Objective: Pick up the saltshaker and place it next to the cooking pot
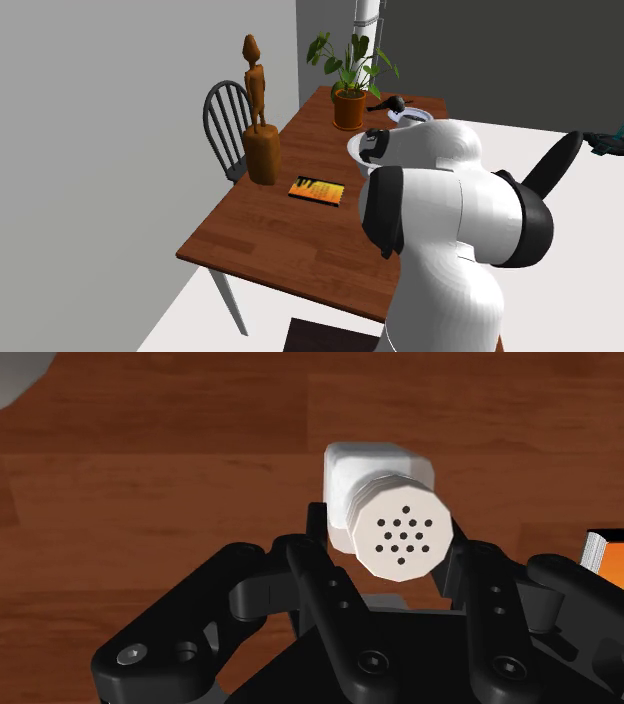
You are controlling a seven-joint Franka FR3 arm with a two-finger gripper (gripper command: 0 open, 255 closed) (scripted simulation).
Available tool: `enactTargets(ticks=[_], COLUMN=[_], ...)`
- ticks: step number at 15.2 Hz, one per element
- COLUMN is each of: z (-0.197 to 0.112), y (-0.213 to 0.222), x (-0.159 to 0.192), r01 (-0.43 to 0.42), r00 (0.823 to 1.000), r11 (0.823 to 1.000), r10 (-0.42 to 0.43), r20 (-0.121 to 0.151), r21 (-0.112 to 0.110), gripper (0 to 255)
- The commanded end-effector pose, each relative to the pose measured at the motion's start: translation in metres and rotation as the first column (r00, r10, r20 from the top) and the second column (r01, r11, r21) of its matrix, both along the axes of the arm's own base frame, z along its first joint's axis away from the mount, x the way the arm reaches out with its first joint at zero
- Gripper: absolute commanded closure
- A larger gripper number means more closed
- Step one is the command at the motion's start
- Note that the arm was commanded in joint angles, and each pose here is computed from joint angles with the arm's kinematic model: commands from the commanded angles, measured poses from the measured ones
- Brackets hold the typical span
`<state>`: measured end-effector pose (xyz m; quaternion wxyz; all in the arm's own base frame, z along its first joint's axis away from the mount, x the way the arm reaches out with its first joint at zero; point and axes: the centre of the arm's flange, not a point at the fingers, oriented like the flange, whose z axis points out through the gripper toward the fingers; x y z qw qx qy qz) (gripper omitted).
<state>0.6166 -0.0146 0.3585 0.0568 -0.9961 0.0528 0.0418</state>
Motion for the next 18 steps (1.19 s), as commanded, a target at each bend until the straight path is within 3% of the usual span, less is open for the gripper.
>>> enactTargets(ticks=[1,8,9,14,18], z=[-0.009,-0.009,-0.009,-0.009,0.041], y=[0.0,0.0,0.0,0.0,-0.006], x=[0.0,0.0,0.0,0.0,0.004], r01=[0.0,0.0,0.0,0.0,0.0], r00=[1.0,1.0,1.0,1.0,1.0], r11=[1.0,1.0,1.0,1.0,1.0], r10=[0.0,0.0,0.0,0.0,0.0], r20=[0.0,0.0,0.0,0.0,0.0], r21=[0.0,0.0,0.0,0.0,0.0], gripper=[255,255,0,0,0])
